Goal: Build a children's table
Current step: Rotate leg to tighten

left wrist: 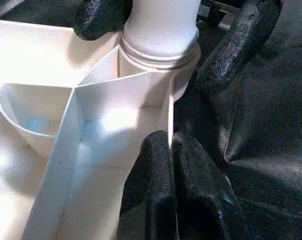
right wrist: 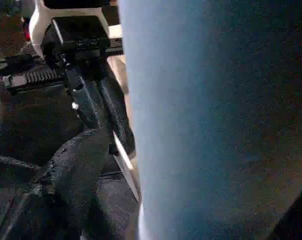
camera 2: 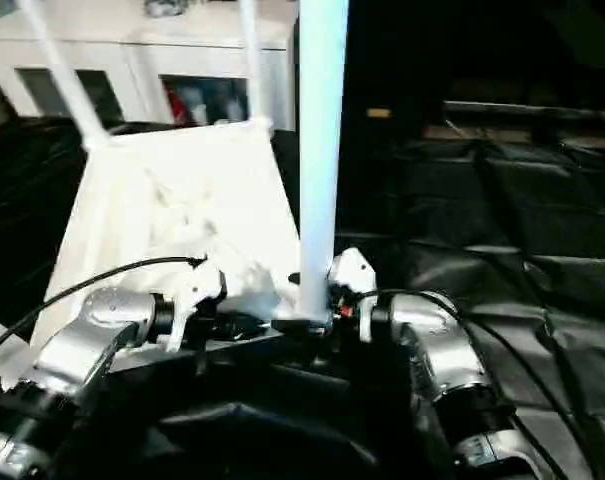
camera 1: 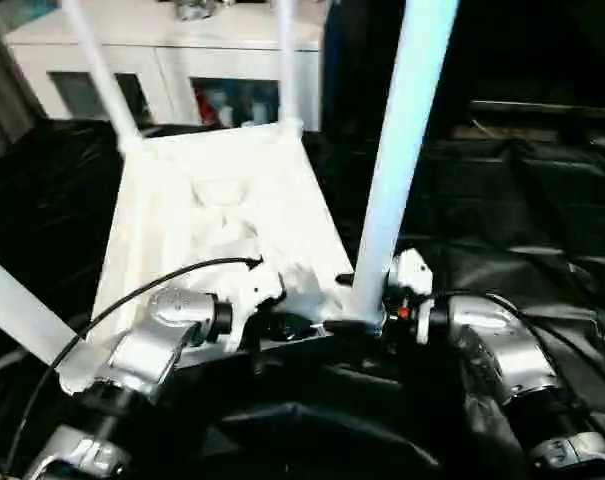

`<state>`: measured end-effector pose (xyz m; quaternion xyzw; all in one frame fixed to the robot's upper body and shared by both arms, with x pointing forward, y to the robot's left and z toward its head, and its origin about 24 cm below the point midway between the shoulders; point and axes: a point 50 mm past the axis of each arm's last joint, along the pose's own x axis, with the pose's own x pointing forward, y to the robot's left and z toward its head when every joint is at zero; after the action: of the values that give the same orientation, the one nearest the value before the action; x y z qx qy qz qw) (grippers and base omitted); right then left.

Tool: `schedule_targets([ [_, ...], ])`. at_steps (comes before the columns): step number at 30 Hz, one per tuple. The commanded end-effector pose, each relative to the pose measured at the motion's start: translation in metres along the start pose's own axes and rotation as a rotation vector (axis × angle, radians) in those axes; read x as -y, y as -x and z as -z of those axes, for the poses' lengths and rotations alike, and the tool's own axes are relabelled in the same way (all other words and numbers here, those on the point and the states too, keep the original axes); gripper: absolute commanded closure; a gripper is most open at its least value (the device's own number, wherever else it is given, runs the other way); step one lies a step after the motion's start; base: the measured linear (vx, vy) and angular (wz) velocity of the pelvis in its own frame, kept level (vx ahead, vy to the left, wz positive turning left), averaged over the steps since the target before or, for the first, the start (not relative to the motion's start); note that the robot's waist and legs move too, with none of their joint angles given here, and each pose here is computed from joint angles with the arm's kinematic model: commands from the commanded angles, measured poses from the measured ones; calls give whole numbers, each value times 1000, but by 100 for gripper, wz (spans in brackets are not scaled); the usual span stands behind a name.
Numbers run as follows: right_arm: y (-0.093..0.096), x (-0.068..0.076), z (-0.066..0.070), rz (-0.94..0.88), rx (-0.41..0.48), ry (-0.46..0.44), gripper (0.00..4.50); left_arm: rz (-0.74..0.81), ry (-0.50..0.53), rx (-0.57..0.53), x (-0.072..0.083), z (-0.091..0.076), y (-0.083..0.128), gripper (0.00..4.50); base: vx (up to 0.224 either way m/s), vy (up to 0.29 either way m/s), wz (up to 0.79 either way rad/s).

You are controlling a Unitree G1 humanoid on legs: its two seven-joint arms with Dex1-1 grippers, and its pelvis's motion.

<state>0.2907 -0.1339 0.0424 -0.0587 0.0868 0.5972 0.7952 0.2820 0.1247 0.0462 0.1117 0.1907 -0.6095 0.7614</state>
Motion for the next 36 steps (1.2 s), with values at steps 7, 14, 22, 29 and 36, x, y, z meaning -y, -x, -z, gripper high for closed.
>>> schedule_targets([
  [7,-10,-7,8,-46,-35,-30,132,-11,27,33,5,0,-4,450,0,0,0],
  [14,-16,-7,19,125,-40,-74,191,-110,40,51,-2,-4,-19,450,0,0,0],
  [22,-49,2,33,618,-63,-200,242,-343,79,117,-19,-35,-66,450,0,0,0],
  [29,-73,5,23,663,-44,-215,210,-367,66,149,-19,-52,-85,450,0,0,0],
  [36,-66,7,10,527,42,-190,144,-279,29,152,-18,-43,-68,450,0,0,0],
])
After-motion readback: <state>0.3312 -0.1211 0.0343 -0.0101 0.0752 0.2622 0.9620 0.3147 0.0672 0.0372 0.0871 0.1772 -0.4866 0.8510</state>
